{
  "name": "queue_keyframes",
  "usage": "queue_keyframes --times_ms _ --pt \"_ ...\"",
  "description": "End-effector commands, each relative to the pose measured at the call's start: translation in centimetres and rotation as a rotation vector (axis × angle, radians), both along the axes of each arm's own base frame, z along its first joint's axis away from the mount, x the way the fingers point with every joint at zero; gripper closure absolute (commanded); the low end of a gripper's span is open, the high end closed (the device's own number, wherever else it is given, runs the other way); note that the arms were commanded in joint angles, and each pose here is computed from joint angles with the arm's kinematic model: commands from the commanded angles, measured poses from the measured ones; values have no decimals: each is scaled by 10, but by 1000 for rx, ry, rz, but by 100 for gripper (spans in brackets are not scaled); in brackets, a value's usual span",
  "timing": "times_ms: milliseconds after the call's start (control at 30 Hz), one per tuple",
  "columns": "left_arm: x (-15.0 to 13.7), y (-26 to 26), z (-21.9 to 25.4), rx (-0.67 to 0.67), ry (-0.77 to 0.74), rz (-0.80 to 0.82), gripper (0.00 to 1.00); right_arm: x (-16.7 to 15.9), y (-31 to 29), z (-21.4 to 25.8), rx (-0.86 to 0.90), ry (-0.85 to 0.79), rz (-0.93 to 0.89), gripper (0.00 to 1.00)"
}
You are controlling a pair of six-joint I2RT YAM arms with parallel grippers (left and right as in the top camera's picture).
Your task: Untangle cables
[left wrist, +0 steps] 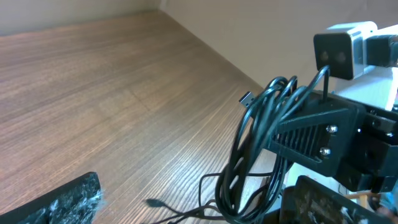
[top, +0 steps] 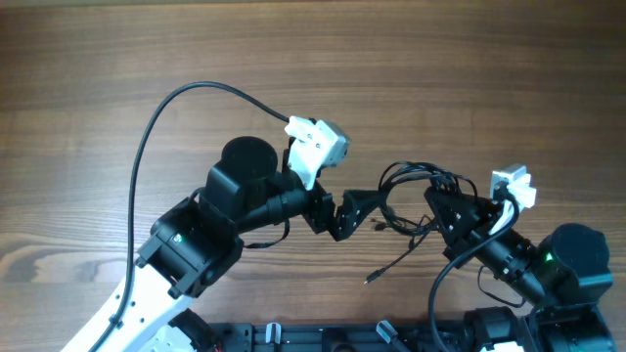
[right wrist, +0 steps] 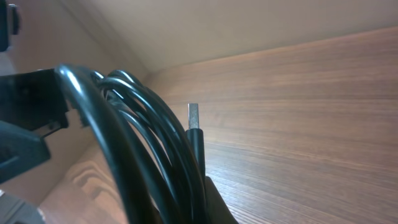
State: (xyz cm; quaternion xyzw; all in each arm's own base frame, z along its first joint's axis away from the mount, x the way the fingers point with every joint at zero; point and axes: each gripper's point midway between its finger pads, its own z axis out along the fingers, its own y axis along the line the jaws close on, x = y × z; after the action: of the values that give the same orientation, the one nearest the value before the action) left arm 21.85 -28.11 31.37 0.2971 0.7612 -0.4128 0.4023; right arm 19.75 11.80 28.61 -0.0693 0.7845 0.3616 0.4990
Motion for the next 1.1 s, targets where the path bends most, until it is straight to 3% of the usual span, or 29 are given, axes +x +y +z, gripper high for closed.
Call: queue_keyframes --times_ms 0,133,467,1067 --pt "5 7 2 4 -9 -2 0 -6 7 8 10 -32 54 96" --pt "22 27 -6 26 26 71 0 -6 7 8 8 -34 55 96" --pt "12 9 -19 1 110 -71 0 -15 19 19 22 -85 150 96" --pt "-37 -26 -5 -79 82 -375 5 -15 19 22 24 -100 153 96"
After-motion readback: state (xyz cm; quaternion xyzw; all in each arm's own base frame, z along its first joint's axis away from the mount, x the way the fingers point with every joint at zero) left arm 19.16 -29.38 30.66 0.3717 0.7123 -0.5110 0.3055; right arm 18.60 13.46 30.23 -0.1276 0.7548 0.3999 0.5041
